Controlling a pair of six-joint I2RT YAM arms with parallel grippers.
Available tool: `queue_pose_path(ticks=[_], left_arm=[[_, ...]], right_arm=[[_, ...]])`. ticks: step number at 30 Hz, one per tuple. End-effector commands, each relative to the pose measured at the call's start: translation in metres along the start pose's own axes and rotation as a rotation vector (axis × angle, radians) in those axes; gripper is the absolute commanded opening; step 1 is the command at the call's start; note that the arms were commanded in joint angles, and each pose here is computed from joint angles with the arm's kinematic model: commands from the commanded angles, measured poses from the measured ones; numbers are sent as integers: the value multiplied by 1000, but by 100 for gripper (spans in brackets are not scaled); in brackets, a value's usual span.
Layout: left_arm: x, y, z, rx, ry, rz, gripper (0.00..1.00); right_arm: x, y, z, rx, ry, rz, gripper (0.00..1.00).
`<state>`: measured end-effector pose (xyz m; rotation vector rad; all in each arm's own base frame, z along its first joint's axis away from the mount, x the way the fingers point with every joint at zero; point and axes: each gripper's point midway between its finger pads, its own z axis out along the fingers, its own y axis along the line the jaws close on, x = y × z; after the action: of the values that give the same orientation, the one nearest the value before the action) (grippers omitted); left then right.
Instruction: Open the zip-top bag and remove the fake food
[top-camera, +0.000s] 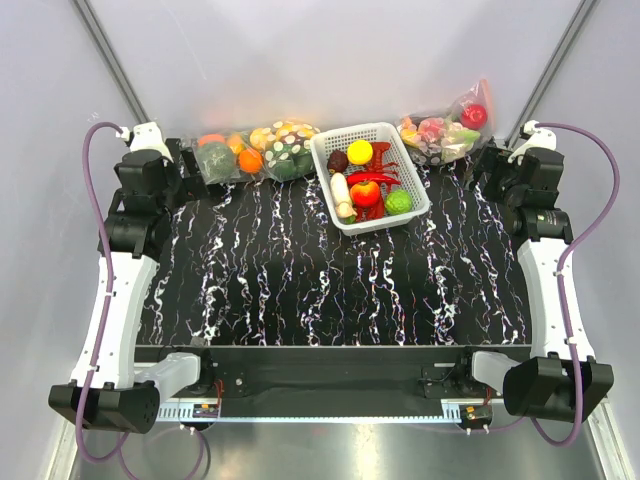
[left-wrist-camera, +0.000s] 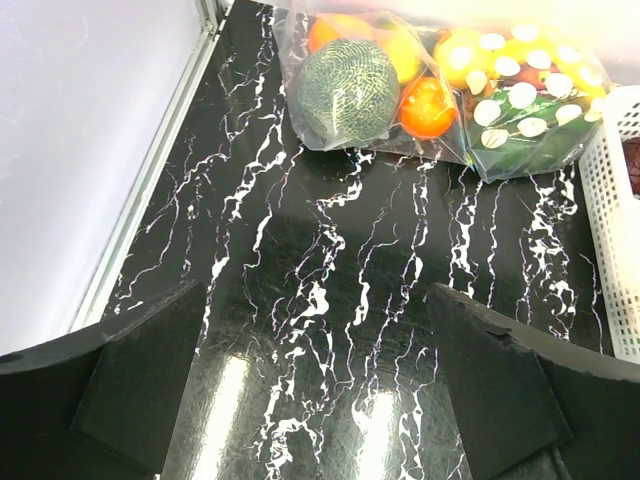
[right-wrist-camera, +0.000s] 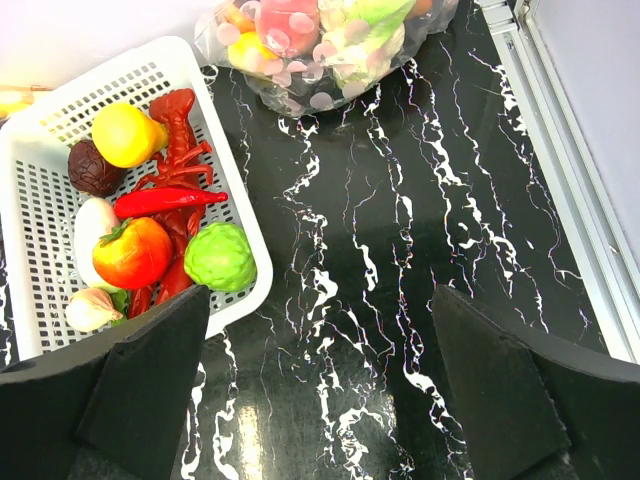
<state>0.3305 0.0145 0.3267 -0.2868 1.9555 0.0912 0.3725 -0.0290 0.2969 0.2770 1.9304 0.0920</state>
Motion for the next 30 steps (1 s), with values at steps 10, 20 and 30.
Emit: queue_pose_path(ticks=[10, 20, 30], left_arm=[[-27, -5, 5, 10, -82, 6, 99], [3, -20, 110, -32, 29, 65, 99], [31, -8, 207, -31, 126, 34, 99]], right_arm=[[-21, 1, -6, 2, -58, -20, 100], [-14, 4, -3, -13, -29, -17, 100], [-7, 9, 13, -40, 16, 8, 100]])
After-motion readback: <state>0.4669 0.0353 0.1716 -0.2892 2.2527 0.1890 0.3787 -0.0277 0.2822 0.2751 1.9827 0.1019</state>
